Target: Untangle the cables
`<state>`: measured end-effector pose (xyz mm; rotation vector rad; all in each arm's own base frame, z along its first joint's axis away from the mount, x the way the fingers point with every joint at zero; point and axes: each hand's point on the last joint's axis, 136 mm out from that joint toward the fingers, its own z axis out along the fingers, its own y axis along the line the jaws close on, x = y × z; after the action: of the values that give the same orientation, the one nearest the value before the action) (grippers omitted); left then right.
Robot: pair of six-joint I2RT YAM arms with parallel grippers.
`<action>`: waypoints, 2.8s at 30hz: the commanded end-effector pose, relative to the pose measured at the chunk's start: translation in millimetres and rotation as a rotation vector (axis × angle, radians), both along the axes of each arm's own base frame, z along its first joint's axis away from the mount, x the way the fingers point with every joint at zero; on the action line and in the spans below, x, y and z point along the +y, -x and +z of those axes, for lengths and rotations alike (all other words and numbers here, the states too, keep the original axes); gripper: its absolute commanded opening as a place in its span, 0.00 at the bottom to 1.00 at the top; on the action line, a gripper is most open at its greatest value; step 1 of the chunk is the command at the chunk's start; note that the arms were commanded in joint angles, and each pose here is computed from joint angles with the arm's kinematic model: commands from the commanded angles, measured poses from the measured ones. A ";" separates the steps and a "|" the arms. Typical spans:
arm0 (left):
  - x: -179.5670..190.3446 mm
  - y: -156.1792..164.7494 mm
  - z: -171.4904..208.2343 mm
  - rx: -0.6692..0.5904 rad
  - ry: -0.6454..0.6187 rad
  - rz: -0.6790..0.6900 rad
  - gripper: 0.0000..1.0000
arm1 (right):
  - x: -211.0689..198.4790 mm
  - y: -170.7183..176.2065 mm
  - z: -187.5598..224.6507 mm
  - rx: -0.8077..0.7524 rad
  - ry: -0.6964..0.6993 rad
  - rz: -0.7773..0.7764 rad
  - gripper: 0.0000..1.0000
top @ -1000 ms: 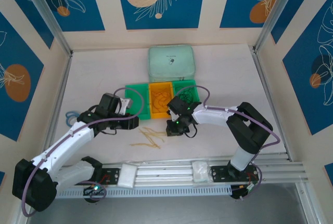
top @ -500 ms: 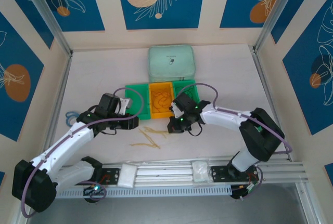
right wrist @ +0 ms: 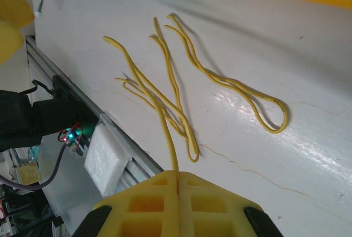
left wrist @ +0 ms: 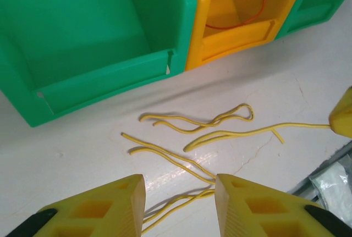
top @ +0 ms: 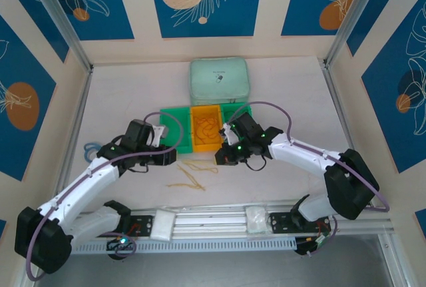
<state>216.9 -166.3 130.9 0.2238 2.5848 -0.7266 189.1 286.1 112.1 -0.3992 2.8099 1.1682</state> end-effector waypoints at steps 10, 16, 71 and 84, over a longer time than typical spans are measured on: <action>35.9 -23.5 43.5 -0.232 -0.054 0.192 0.41 | 13.3 -60.4 61.2 -0.397 0.012 -0.153 0.00; 32.6 -23.3 38.7 -0.214 -0.045 0.181 0.41 | 35.9 -92.8 66.9 -0.536 0.048 -0.230 0.00; 36.7 -22.2 32.4 -0.227 -0.069 0.175 0.42 | 60.7 -106.8 41.5 -0.474 0.085 -0.065 0.13; 30.9 -27.7 34.0 -0.228 -0.052 0.167 0.42 | 26.3 -115.9 70.0 -0.531 -0.049 -0.132 0.05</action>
<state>241.4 -134.1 161.4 0.0927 2.3895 -0.5206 302.7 294.4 158.1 -0.3830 2.3883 0.8233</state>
